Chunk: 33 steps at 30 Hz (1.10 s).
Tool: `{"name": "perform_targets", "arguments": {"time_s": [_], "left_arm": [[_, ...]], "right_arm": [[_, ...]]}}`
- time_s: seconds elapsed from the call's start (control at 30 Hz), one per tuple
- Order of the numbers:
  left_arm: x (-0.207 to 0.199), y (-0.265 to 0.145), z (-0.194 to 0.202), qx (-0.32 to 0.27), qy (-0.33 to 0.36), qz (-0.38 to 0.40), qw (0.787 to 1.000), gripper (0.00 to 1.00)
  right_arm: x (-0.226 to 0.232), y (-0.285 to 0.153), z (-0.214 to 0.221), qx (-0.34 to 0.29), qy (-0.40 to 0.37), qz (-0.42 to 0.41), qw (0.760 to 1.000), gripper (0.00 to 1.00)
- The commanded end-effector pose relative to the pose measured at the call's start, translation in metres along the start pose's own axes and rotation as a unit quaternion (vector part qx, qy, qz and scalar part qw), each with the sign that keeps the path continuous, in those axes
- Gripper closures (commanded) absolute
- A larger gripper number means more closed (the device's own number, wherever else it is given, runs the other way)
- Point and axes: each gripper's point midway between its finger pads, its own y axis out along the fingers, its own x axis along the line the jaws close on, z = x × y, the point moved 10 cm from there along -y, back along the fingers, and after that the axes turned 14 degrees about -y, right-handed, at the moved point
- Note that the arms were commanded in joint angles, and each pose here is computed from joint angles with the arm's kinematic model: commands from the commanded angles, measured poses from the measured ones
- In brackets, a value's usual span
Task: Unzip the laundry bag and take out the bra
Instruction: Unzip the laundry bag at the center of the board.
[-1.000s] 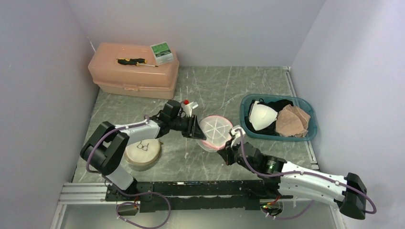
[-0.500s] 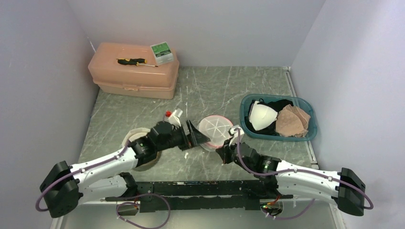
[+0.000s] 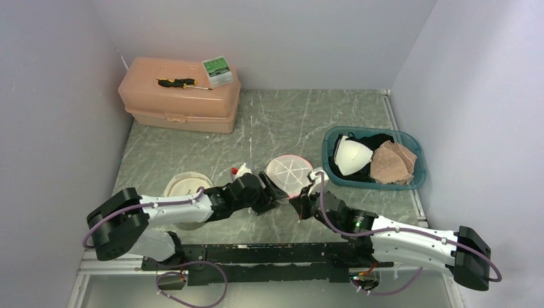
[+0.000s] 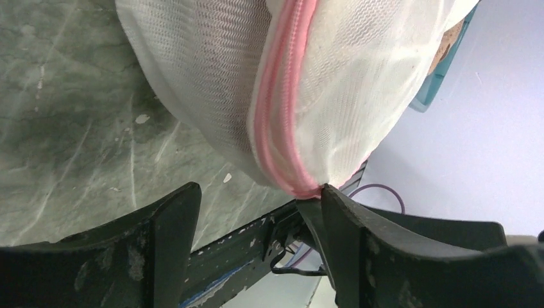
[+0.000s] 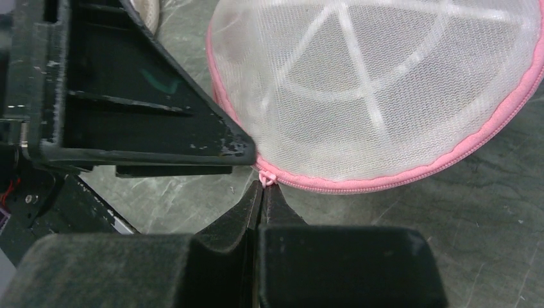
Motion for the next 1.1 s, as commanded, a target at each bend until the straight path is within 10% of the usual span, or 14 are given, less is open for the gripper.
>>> {"name": "perform_targets", "arguments": {"time_s": [0.0,0.83,1.07], "left_arm": [[-0.03,0.004,0.007,-0.006,-0.028,0.053,0.998,0.29],[-0.038,0.011,0.004,-0.054,-0.035,0.043,0.997,0.55],[-0.036,0.017,0.003,-0.049,-0.028,0.033,0.998,0.82]], "right_arm": [[0.003,-0.002,-0.011,-0.025,0.003,-0.007,1.0,1.0],[0.006,-0.004,-0.01,-0.028,-0.009,-0.037,0.999,1.0],[0.005,-0.007,-0.01,-0.03,-0.002,-0.039,0.999,1.0]]}}
